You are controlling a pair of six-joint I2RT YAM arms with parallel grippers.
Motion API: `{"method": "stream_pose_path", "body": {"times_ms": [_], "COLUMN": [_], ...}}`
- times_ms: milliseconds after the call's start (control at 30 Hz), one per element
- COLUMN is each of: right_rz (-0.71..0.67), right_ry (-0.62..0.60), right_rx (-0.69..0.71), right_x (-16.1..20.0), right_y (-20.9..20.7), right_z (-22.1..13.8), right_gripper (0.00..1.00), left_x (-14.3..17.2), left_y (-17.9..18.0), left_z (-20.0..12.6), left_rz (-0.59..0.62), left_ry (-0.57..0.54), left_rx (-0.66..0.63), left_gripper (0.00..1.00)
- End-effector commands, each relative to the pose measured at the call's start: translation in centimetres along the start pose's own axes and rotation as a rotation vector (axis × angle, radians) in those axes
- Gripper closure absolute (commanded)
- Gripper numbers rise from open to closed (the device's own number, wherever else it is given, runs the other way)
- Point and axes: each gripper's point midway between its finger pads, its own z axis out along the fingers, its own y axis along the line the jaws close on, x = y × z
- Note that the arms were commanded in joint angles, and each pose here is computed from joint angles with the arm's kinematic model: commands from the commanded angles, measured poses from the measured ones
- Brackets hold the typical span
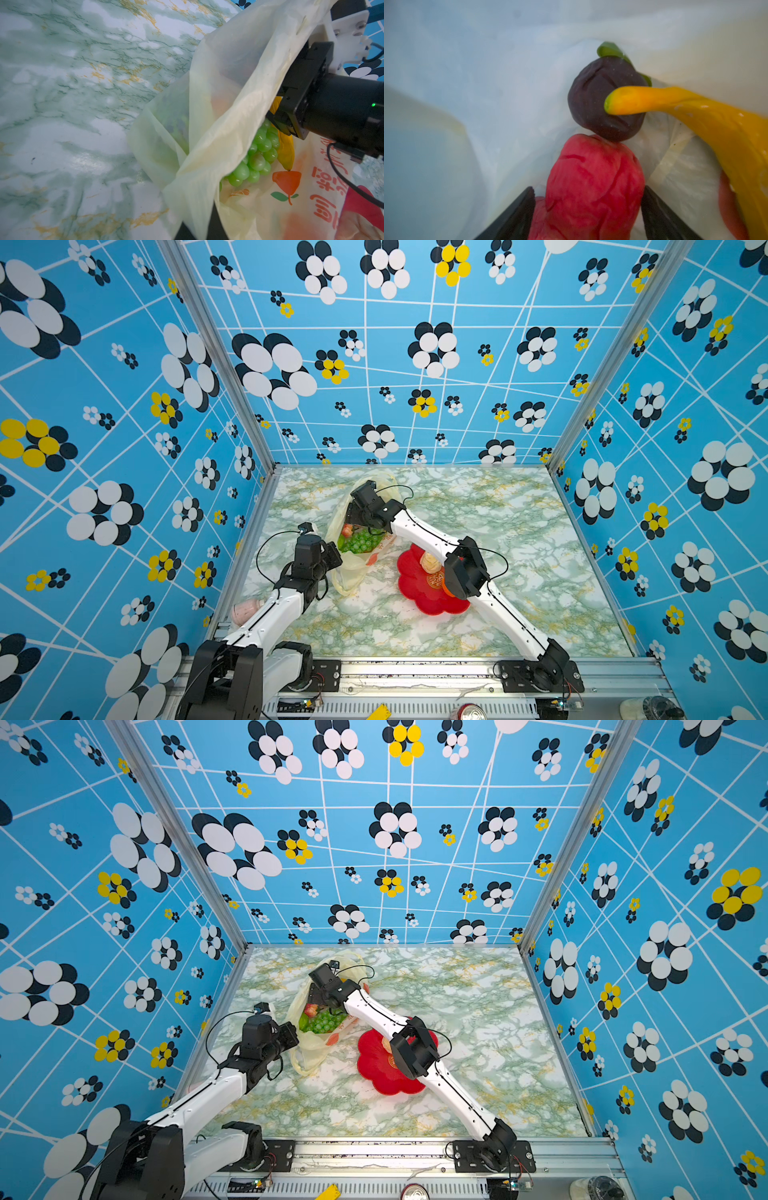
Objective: Take fruits out of the plastic bag
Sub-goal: Pick up the fruit from the plastic bag.
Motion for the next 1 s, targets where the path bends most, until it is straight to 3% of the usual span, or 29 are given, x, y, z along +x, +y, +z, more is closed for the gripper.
{"method": "stream_pose_path", "body": {"times_ms": [0, 233, 367, 667, 967], "right_rz": [0.012, 0.01, -0.023, -0.129, -0.286], "right_ry": [-0.002, -0.012, -0.021, -0.025, 0.105], "right_rx": [0.047, 0.075, 0.071, 0.039, 0.051], "right_x": [0.8, 0.7, -0.3, -2.9, -2.3], "right_y": [-1.3, -2.2, -1.7, 0.7, 0.8], "right_z": [1.3, 1.8, 0.6, -4.6, -10.9], "right_gripper": [0.22, 0.23, 0.3, 0.35, 0.35], "left_x": [0.1, 0.0, 0.0, 0.0, 0.0], "left_y": [-0.2, -0.1, 0.0, 0.2, 0.4], "left_z": [-0.1, -0.3, -0.2, 0.0, 0.1], "left_rz": [0.018, 0.023, 0.024, 0.033, 0.039], "left_ry": [-0.005, -0.013, -0.013, -0.007, -0.005], "left_rx": [0.016, 0.01, 0.005, -0.008, -0.023], "left_gripper": [1.0, 1.0, 1.0, 1.0, 1.0]}}
